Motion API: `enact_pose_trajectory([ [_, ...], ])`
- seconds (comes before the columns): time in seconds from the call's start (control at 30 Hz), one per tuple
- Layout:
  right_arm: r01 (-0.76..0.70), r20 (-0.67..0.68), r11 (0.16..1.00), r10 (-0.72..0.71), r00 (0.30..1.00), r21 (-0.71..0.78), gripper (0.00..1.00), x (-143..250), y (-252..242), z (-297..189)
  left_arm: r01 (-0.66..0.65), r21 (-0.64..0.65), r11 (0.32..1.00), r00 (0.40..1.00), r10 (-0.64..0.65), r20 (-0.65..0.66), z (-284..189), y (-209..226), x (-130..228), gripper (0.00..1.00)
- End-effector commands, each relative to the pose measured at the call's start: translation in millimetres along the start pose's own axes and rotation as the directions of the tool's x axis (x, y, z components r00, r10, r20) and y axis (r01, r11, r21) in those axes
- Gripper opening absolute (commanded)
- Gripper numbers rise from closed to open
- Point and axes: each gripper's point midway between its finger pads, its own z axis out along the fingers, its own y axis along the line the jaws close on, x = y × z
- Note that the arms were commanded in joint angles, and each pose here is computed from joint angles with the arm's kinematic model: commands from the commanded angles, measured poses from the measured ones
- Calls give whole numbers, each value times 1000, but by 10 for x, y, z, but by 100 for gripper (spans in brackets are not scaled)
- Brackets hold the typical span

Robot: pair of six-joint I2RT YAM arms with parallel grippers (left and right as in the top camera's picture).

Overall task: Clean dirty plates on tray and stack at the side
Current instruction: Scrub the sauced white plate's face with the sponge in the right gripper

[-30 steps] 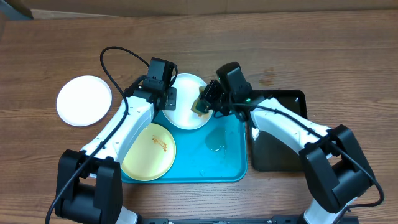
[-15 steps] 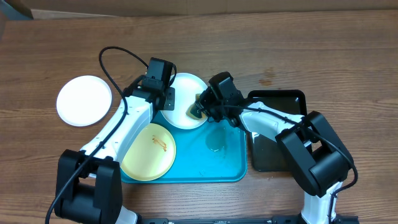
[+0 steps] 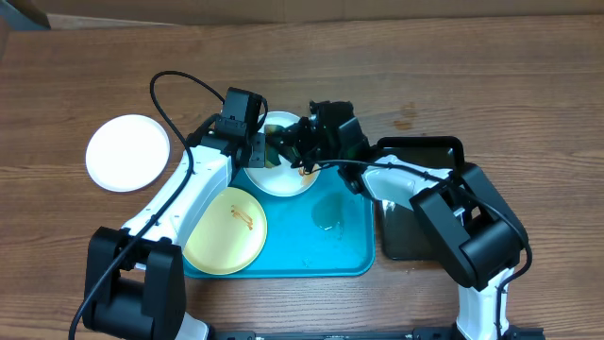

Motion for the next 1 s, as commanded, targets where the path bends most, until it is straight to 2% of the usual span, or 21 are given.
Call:
enact_pose_trajectory([
  [0.0,-12,-117,1000,9,993,-22,4,108,94,-136,-23,12,1000,1000,23,10,-18,-46,-44,4],
  [0.13,-81,-128,995,89,988,65,4,175,-26,-210,-24,11,1000,1000,24,8,-18,-44,-38,4],
  [0.3,-50,-84,995,57,995,82,4,135,17,-268,-24,11,1000,1000,24,6,-18,-44,-35,4],
  [0.47,52,90,970,-75,993,238,4,-106,-173,-442,-24,11,1000,1000,24,5,-18,-43,-33,4],
  [0.53,132,92,955,-162,983,265,4,-136,-201,-454,-24,11,1000,1000,24,5,-18,-43,-33,4],
  [0.63,167,85,948,-197,977,272,4,-132,-210,-446,-24,11,1000,1000,24,5,-18,-43,-32,4],
  [0.7,359,66,904,-383,921,233,4,-142,-49,-393,-24,11,1000,1000,24,5,-18,-43,-32,4],
  [0.77,579,31,787,-598,801,212,4,-92,61,-330,-24,11,1000,1000,24,5,-18,-43,-33,4],
  [0.87,694,8,675,-718,696,252,4,-49,42,-271,-24,11,1000,1000,24,5,-18,-43,-33,4],
  [0.97,748,-27,598,-776,631,288,4,-2,-40,-218,-24,11,1000,1000,24,6,-18,-43,-34,4],
])
